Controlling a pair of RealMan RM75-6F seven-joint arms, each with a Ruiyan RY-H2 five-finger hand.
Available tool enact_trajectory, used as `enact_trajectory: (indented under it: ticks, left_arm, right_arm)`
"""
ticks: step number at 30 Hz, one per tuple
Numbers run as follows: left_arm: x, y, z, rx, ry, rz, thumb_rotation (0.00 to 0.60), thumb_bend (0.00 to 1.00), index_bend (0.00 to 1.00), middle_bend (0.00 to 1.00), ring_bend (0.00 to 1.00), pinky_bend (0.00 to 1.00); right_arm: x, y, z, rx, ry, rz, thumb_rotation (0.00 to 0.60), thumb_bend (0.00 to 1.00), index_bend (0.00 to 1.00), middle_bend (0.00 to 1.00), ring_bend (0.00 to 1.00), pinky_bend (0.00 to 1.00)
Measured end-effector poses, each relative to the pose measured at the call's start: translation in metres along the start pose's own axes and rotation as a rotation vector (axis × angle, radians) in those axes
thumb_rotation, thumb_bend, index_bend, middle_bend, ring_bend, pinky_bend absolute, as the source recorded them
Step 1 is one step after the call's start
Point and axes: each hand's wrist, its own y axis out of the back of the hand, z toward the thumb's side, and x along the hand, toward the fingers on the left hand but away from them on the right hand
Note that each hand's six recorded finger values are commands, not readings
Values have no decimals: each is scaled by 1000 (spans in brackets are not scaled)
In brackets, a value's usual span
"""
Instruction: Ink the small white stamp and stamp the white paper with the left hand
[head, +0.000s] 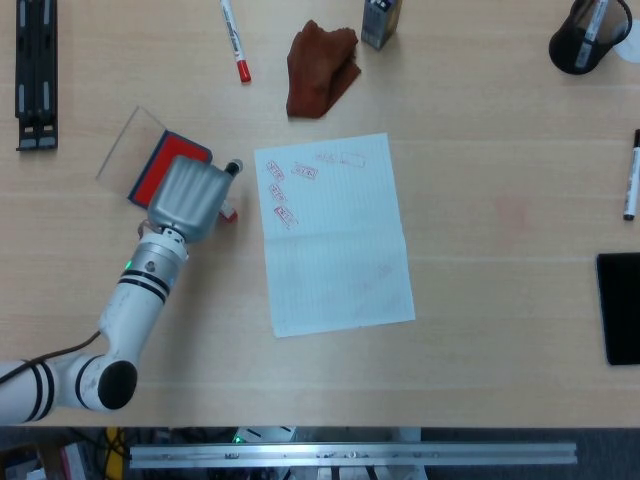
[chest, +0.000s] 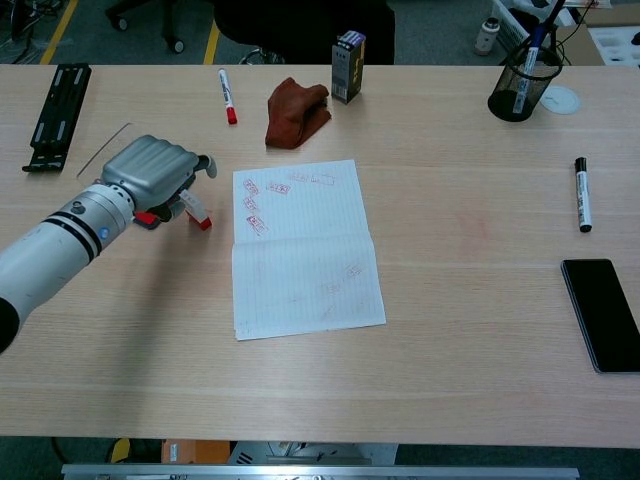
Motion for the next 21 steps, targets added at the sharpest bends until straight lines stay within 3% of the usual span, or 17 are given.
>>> enact_trajectory:
  ticks: [3, 8, 12, 16, 21]
  left_arm:
    - [-5, 11, -10, -37, 18, 9, 600, 354, 228, 969, 974, 1000]
    - [-18, 30, -43, -142, 82, 42, 600, 352, 228, 800, 805, 973]
    - [-35, 41, -85, -250, 174, 82, 600, 344, 228, 687, 672, 908]
    - [-57, 44, -126, -342, 271, 125, 600, 338, 229, 536, 560, 766]
    - [-93, 37, -163, -416, 362, 198, 600, 332, 249, 499, 508, 709]
  right_arm:
    - [-2, 1, 1, -3, 4, -3, 600, 117, 321, 440, 360, 512]
    - [-6, 4, 2, -13, 13, -5, 600, 117, 321, 440, 360, 512]
    - [-11, 4, 3, -31, 25, 6, 600, 117, 321, 440, 360, 511]
    - [-15, 1, 6, -38, 41, 22, 600, 117, 322, 440, 360, 512]
    - [-19, -2, 10, -46, 67, 30, 600, 118, 340, 440, 360, 511]
